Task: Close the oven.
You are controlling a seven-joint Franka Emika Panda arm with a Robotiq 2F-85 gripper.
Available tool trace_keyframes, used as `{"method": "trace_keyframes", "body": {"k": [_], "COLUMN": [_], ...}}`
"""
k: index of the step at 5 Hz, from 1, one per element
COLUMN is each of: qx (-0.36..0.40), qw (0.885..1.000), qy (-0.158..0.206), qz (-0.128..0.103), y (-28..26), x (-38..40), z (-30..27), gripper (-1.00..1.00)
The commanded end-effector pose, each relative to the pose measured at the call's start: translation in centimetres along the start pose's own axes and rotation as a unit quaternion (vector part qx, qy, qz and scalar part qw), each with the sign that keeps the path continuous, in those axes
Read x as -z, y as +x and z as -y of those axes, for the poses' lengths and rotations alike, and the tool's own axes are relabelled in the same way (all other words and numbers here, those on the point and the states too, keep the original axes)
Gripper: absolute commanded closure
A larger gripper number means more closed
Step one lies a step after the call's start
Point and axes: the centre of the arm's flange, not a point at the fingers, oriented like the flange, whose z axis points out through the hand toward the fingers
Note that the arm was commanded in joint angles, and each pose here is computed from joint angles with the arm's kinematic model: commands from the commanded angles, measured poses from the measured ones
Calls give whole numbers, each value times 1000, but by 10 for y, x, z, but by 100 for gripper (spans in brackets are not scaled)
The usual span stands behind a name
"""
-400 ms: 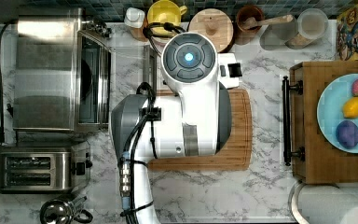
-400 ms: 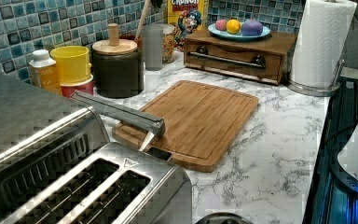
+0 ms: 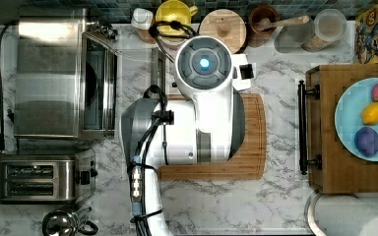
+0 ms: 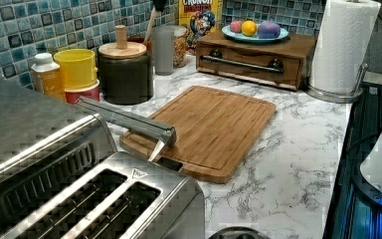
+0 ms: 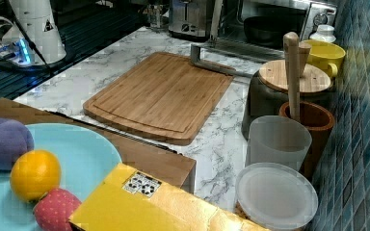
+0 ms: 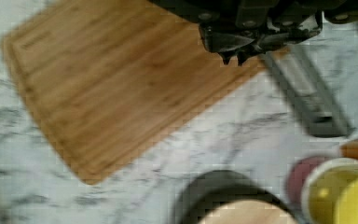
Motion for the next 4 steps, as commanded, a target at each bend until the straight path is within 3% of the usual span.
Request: {"method": "trace_keyframes", "body": {"k": [1, 2, 3, 4], "qx": [112, 157, 223, 255], "qw": [985, 968, 941, 917], "qy": [108, 177, 240, 289], "qz": [76, 83, 84, 101], "y": [22, 31, 24, 20], "x": [-67, -93, -110, -135], "z": [-82, -99, -89, -70], "gripper": [100, 100, 100, 100]}}
